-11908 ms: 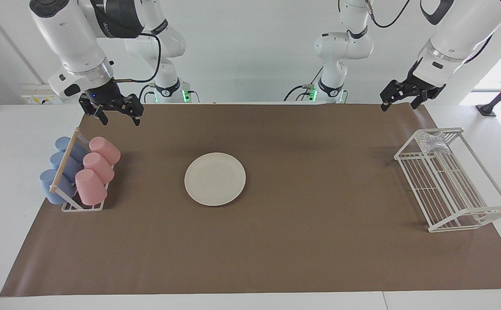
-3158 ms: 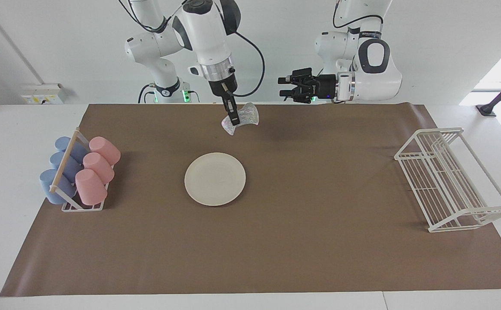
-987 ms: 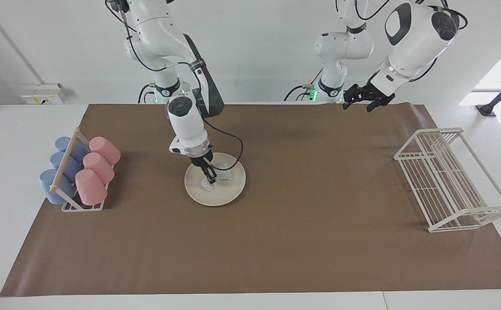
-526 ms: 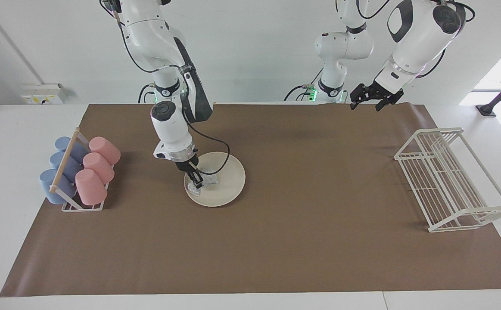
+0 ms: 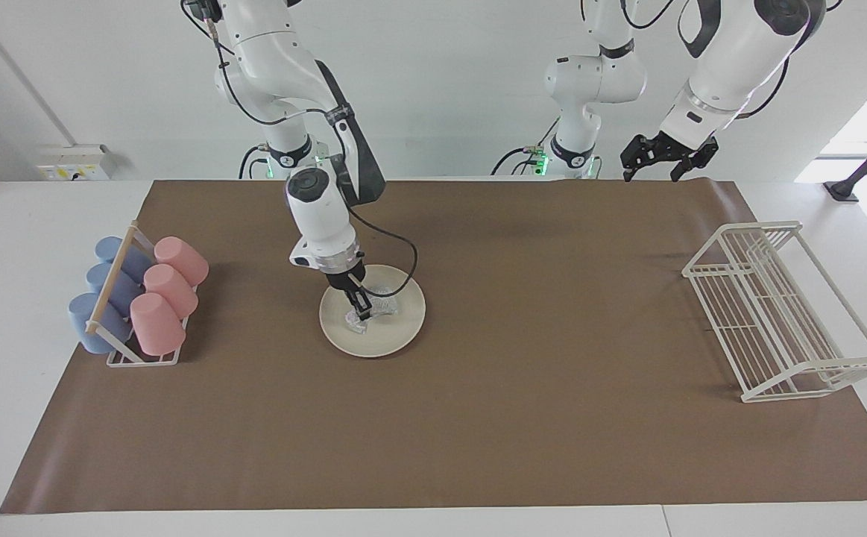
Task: Wipe plate with sponge
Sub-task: 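Keep wiping the sponge around the plate surface with the right gripper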
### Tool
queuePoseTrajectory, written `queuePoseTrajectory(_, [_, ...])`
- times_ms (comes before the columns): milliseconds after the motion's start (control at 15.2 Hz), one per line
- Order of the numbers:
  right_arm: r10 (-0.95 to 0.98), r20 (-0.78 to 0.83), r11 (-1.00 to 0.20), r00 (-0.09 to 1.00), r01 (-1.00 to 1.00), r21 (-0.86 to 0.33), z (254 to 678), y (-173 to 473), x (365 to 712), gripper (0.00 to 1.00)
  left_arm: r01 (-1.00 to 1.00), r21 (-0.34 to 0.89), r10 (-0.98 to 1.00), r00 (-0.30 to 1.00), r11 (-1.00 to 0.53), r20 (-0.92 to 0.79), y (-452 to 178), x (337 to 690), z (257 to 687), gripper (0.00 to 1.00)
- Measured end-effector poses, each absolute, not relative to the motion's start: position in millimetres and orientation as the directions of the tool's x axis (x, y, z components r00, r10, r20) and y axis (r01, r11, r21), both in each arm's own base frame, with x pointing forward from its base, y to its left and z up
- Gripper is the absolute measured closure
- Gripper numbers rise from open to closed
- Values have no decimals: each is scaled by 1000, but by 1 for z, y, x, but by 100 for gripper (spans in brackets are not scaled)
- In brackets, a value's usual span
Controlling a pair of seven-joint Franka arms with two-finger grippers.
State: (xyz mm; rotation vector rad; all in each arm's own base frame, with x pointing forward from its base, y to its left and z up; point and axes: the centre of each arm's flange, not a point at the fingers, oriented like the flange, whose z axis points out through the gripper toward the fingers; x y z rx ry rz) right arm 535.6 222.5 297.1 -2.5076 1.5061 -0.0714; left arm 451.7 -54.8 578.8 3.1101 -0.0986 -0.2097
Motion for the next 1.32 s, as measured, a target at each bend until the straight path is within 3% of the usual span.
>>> queuePoseTrajectory(461, [-891, -85, -422, 446, -883, -204, 297, 246, 525, 89, -64, -22, -61, 992, -998, -115, -50, 458, 622, 0])
queuePoseTrajectory(987, [-893, -87, -419, 442, -885, -202, 297, 251, 523, 89, -34, -17, -32, 993, -999, -117, -50, 504, 638, 0])
queuePoseTrajectory(1316, [-847, -43, -510, 530, -833, -213, 296, 194, 546, 89, -13, -15, -11, 993, -1000, -121, -53, 517, 634, 0])
